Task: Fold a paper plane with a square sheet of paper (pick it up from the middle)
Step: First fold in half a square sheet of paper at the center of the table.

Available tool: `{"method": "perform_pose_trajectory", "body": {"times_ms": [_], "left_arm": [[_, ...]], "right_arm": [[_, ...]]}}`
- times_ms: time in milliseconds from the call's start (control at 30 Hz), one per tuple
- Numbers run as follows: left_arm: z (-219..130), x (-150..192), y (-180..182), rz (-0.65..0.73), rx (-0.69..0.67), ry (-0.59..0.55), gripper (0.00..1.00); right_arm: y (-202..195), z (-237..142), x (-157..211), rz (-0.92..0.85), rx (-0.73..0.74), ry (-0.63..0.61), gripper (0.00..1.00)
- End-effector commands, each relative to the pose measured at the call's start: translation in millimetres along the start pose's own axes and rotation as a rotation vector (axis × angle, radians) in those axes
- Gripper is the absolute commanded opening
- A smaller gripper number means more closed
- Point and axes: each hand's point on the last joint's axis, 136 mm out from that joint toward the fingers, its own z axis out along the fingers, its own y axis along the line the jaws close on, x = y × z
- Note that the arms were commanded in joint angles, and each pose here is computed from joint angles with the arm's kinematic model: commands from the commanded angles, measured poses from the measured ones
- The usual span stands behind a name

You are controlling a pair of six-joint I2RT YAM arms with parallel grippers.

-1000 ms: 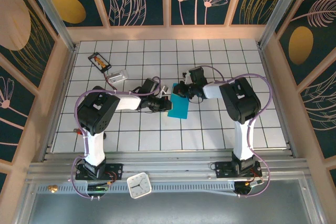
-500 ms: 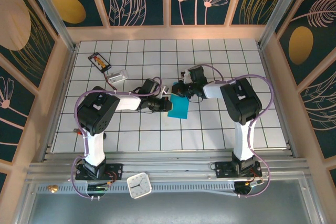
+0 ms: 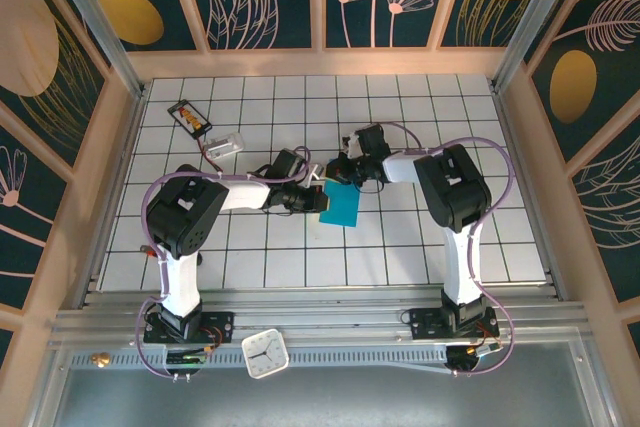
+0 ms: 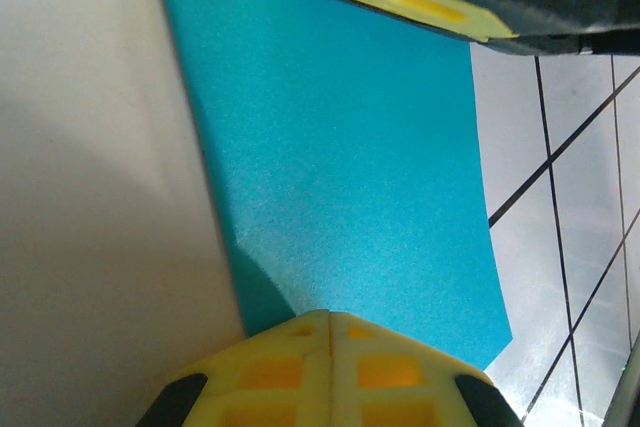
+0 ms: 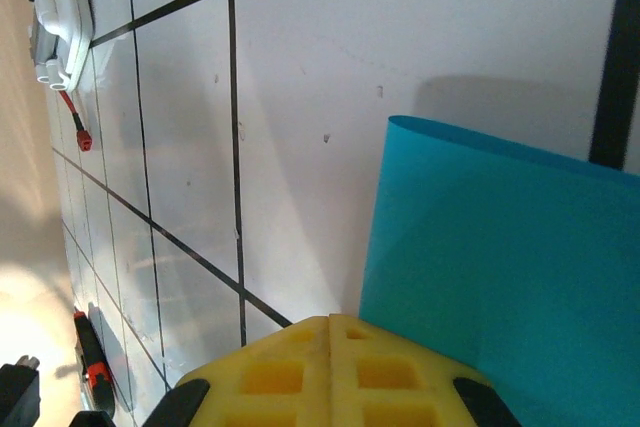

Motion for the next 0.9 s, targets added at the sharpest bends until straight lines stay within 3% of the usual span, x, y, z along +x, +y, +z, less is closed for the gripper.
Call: {"method": "perform_pose_trajectory", "body": {"times_ms": [0,300,867], "left_arm": [[1.5,74.1,83.1,-0.117,-0.297,0.22,0.0],[-3.6,89.9,95.1,-0.094,-0.355,0.282,0.0],[-1.5,89.6,95.2,-0.04,-0.38,0.316,0.0]], "right_arm": [[-31.2,2.8,-18.0,0.009,0.093,-0.046,0.01],[-37.3,1.3,-43.2,0.038,0.103,-0.096,0.0],[-58.9,3.4,-73.2,0.072,0.158,-0.135,0.0]]}}
